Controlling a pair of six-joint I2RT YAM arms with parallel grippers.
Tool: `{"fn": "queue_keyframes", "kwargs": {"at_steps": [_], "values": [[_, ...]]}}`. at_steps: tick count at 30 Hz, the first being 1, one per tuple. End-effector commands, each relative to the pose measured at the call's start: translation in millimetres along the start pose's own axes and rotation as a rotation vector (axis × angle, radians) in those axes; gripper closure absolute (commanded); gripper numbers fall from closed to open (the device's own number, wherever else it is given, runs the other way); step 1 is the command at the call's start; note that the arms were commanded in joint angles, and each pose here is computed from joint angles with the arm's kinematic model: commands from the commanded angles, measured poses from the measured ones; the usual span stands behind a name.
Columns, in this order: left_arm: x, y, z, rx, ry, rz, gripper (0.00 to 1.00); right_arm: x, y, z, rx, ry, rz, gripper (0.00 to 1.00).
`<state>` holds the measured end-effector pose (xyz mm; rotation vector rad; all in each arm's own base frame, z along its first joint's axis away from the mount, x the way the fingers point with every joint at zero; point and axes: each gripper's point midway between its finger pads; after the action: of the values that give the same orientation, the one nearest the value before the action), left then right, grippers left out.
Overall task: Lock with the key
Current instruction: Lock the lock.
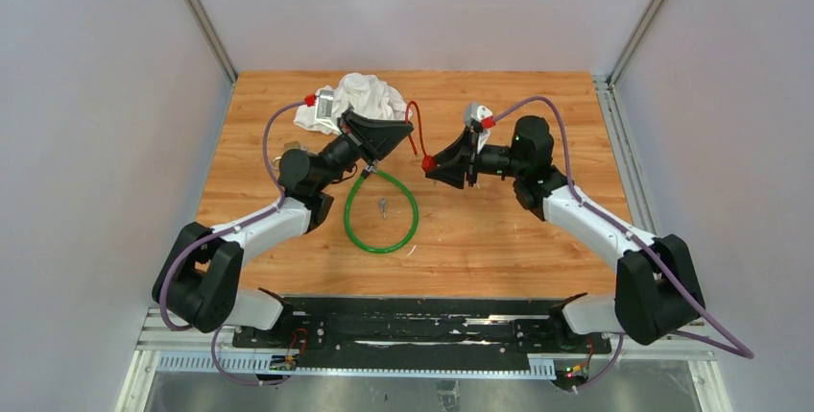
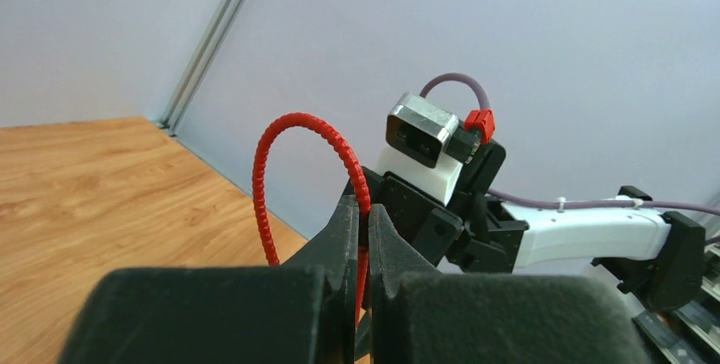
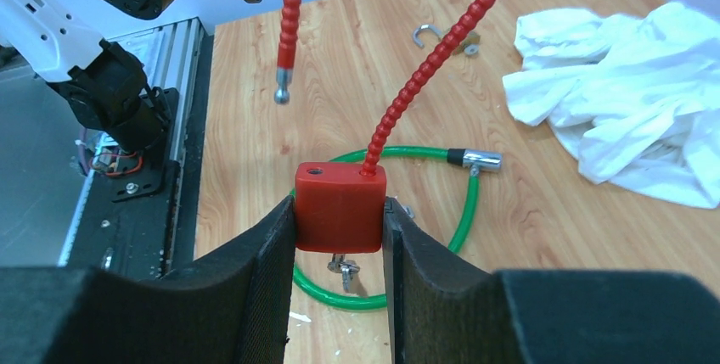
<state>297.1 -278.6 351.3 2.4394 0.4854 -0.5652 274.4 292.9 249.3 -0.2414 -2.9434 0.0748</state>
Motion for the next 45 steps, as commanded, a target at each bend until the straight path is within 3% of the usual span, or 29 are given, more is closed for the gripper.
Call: {"fn": "queue_keyframes", "kwargs": {"at_steps": [1, 11, 23, 45], "values": [[-18, -2, -4, -0.035, 0.023, 0.068, 1.00, 19, -15, -33, -0.145, -0.267, -0.093, 0.99], [-45, 4, 15, -0.041, 0.147, 0.199, 1.00, 29, -24, -31, -0.226, -0.417, -0.110, 0.99], [-36, 6, 34, 0.000, 0.244, 0.216, 1.00, 37, -25, -34, -0.262, -0.386, -0.132, 0.99], [-28, 0, 47, 0.021, 0.265, 0.207, 1.00, 35, -23, -50, -0.313, -0.320, -0.106, 0.99]]}}
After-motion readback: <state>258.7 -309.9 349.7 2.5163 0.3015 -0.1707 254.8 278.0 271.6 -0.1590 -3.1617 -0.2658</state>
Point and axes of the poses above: each gripper's point midway between its finger pads, its own y axis out along the fingers, its own x axis along the line the jaws close on, z = x × y, and after that the axes turned 3 degrees about y, right-handed
